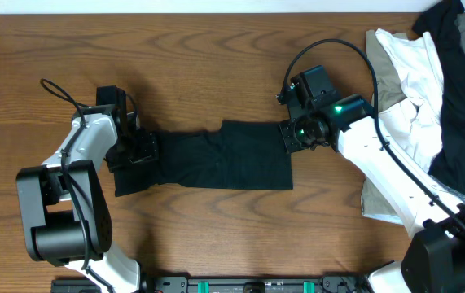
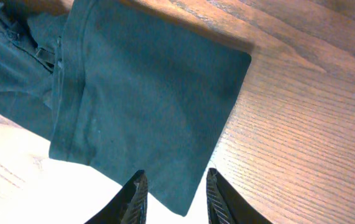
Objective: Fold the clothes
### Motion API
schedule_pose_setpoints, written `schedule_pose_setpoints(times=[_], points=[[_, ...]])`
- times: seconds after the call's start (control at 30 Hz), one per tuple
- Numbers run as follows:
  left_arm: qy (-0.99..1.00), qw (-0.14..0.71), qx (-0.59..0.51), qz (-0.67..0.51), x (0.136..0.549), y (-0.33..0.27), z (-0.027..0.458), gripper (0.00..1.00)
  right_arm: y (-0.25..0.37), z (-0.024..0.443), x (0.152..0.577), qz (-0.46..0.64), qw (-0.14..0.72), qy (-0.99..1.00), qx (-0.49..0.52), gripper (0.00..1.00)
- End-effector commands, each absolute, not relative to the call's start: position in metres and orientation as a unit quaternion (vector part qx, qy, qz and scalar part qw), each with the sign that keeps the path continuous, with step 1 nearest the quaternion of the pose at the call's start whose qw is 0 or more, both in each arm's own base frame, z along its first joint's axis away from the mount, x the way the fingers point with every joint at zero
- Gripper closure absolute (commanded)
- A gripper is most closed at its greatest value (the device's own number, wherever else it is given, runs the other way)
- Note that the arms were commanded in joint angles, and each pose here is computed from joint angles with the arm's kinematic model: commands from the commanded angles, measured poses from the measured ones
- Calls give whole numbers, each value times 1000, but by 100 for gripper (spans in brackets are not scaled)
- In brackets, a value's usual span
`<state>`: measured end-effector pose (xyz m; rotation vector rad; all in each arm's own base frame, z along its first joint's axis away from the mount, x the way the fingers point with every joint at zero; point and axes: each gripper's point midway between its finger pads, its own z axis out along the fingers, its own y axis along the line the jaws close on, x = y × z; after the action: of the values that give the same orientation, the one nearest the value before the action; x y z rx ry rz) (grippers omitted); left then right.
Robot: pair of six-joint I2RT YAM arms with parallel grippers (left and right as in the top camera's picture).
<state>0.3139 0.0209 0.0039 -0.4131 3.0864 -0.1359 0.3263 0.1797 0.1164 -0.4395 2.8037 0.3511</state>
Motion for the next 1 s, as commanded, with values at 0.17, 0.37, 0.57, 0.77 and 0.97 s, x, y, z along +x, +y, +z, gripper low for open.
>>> schedule_pose_setpoints(times=[0.17, 0.37, 0.57, 0.77, 0.97], points=[[989, 14, -146, -8, 314, 34, 1, 23, 176, 118, 331, 112, 147, 970, -155, 70], [990, 12, -137, -34, 313, 25, -5, 42, 175, 118, 330, 111, 146, 971, -155, 70], [990, -1, -136, -34, 305, 24, -21, 81, 173, 117, 327, 109, 139, 972, -154, 70], [990, 3, -137, -32, 307, 25, -15, 93, 173, 116, 325, 107, 134, 973, -154, 70], [989, 43, -135, -32, 321, 27, 19, 93, 171, 115, 324, 105, 132, 974, -154, 70]])
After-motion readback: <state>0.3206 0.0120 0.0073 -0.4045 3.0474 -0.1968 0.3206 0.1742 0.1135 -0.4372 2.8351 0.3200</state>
